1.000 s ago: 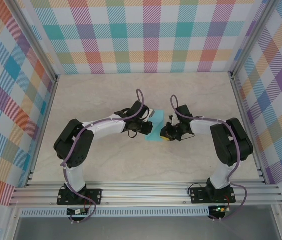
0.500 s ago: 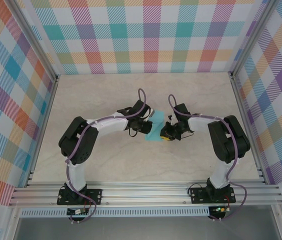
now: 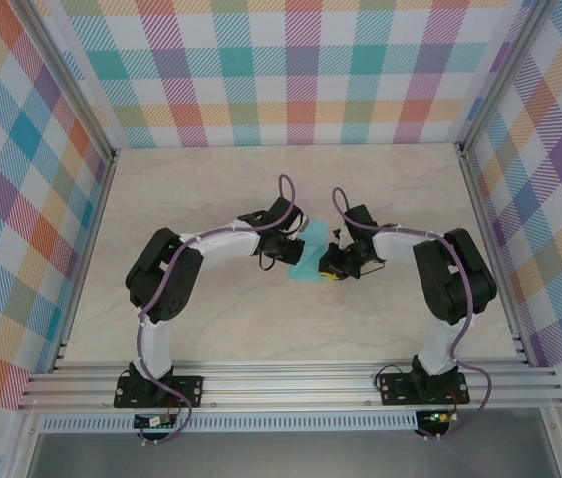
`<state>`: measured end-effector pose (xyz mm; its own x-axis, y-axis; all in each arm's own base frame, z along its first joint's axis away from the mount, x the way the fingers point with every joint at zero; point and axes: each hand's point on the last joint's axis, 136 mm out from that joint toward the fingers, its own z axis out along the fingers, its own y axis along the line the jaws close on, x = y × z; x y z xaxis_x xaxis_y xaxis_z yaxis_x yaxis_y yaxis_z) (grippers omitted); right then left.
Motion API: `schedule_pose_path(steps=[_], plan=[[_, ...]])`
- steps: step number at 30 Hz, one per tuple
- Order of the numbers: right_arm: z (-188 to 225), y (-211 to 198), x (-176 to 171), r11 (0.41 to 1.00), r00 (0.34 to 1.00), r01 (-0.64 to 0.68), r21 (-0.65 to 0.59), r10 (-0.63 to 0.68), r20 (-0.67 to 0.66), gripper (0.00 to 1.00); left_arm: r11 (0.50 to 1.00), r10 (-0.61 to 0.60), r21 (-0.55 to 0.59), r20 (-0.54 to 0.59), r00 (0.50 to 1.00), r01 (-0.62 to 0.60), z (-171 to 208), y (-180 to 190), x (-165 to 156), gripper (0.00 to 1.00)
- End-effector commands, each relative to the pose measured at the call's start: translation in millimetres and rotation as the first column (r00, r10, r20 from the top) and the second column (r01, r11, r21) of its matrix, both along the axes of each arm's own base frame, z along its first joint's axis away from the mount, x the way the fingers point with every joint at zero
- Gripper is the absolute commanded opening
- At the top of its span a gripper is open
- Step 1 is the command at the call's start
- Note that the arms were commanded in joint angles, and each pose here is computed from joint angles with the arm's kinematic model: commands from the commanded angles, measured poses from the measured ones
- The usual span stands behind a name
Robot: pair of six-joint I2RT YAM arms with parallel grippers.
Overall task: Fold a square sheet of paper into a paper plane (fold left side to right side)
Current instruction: Fold the triangle a second time at the center of the table.
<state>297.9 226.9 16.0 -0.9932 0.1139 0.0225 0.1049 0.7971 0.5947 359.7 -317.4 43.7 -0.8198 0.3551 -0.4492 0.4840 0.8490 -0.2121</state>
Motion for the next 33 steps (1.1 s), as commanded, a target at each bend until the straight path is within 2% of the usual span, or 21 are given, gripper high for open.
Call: schedule_pose_path(steps=[1,33], plan=[[-13,-3,-13,0.999,0.998,-0.027,-0.044,0.024,-0.056,0.13,1.0,0.007,0.021,0.002,1.0,-0.007,-2,5,8,0.1],[-15,-2,-15,0.998,0.998,-0.032,-0.047,0.029,-0.064,0.14,0.998,0.02,0.053,-0.009,1.0,-0.02,-17,6,13,0.1]])
